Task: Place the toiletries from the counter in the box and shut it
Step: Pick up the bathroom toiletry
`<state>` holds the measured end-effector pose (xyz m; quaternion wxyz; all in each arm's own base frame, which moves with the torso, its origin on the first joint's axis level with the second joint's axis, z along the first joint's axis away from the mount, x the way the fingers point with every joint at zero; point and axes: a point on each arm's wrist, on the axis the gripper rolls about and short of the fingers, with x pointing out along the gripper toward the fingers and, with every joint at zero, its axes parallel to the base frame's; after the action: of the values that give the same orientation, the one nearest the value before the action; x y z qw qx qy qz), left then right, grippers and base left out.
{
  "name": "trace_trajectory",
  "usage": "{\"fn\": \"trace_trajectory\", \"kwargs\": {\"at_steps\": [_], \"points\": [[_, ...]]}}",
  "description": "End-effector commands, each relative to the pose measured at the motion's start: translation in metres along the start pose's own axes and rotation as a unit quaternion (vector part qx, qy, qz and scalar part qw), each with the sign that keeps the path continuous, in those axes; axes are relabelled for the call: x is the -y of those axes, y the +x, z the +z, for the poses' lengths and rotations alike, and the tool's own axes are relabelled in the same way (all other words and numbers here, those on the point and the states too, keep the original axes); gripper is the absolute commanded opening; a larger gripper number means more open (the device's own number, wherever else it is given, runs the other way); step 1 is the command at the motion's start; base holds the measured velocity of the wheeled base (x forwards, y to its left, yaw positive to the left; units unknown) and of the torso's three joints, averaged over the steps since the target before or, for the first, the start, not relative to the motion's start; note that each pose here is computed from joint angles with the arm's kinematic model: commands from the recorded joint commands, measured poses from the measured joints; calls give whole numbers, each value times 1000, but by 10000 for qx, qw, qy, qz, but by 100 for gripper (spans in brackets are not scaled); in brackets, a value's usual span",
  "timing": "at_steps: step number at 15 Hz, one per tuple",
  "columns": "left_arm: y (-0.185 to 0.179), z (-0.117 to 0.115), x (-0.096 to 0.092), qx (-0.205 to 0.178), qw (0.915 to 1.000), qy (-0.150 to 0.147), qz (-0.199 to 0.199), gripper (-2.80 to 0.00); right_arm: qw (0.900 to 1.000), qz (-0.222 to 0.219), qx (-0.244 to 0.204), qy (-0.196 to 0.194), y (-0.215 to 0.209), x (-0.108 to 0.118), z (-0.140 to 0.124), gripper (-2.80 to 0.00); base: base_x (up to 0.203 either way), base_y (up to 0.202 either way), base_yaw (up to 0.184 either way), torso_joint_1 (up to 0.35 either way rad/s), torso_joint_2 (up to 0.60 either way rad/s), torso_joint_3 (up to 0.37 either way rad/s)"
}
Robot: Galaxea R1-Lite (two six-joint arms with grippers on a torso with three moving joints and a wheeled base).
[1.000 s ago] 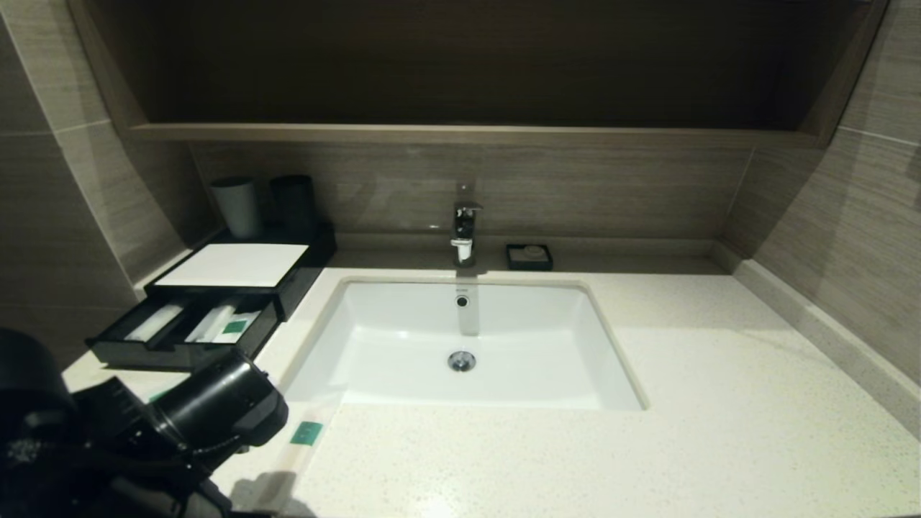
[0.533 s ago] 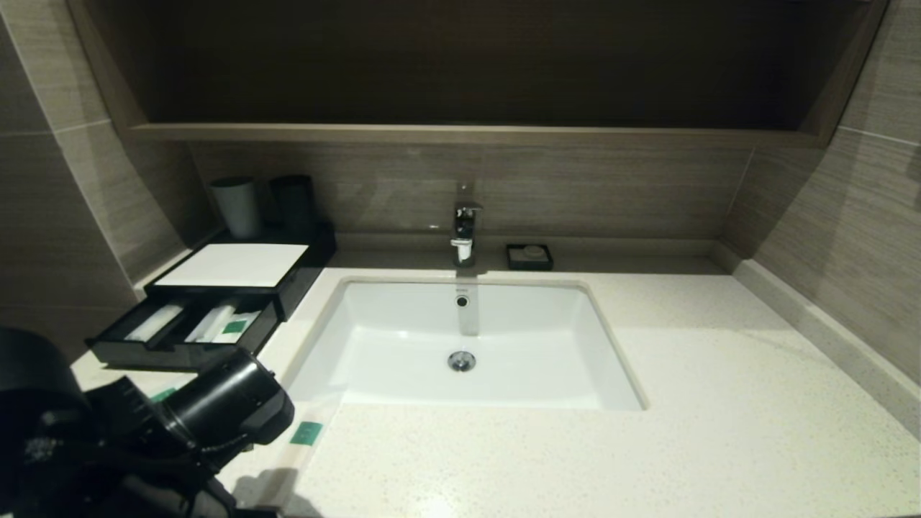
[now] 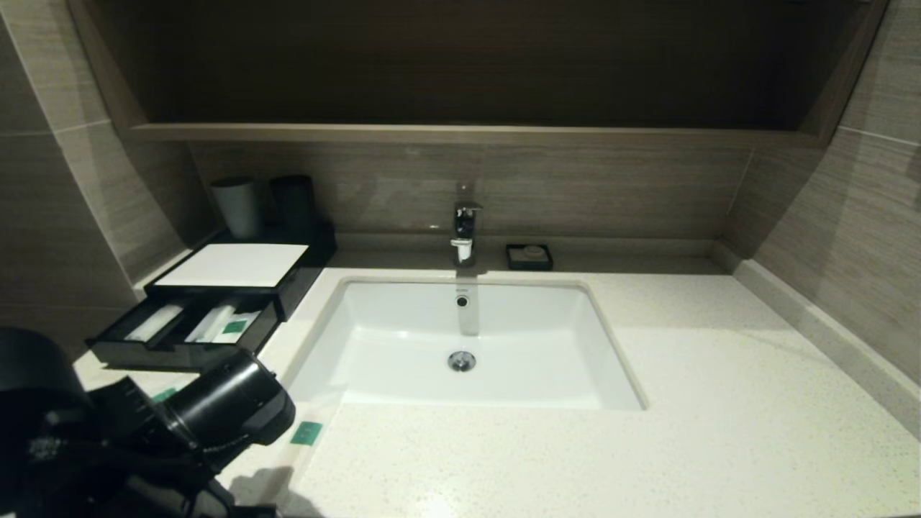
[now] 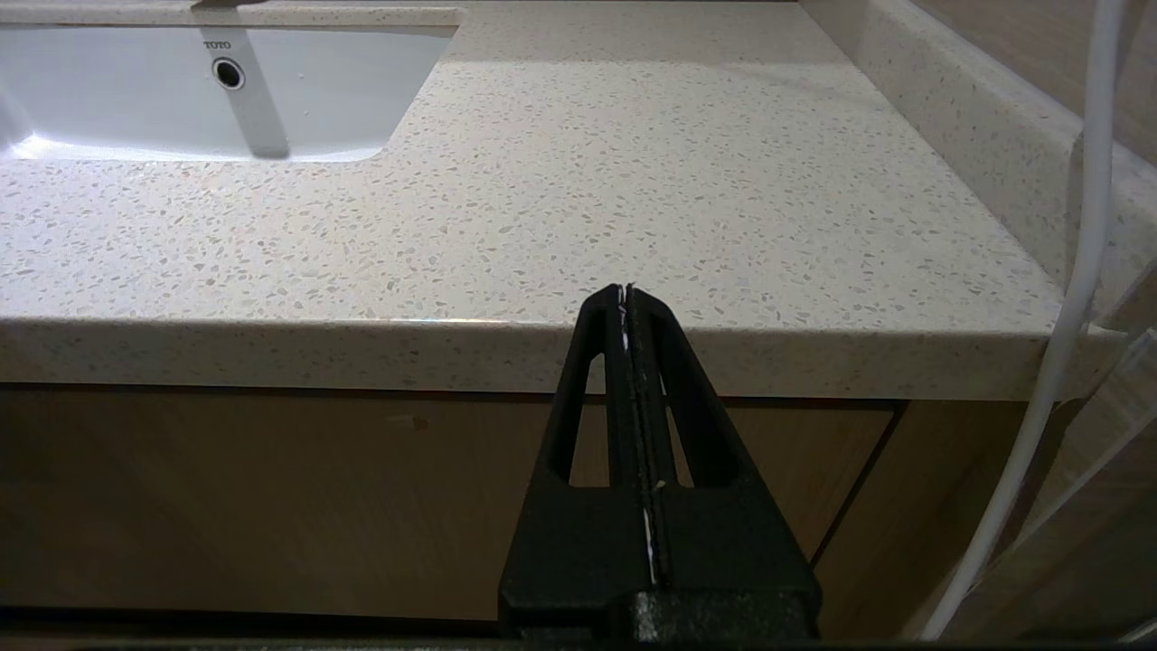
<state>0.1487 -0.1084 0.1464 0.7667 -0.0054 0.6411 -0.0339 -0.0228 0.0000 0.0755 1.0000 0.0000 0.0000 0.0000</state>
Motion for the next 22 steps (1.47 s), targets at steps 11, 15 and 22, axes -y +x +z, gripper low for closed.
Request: {"fn": "trace_trajectory", "kwargs": {"at_steps": [11, 15, 22], "points": [[5, 3, 2, -103, 9999, -52, 77, 0, 10000, 0, 0, 0, 0, 0, 0, -280, 0, 0, 0, 0, 0, 0], [4, 4, 3, -65, 10000, -48, 51, 0, 10000, 0, 0, 0, 0, 0, 0, -280, 0, 0, 0, 0, 0, 0], [4, 6, 3, -44, 10000, -55, 56, 0, 10000, 0, 0, 0, 0, 0, 0, -280, 0, 0, 0, 0, 0, 0]]}}
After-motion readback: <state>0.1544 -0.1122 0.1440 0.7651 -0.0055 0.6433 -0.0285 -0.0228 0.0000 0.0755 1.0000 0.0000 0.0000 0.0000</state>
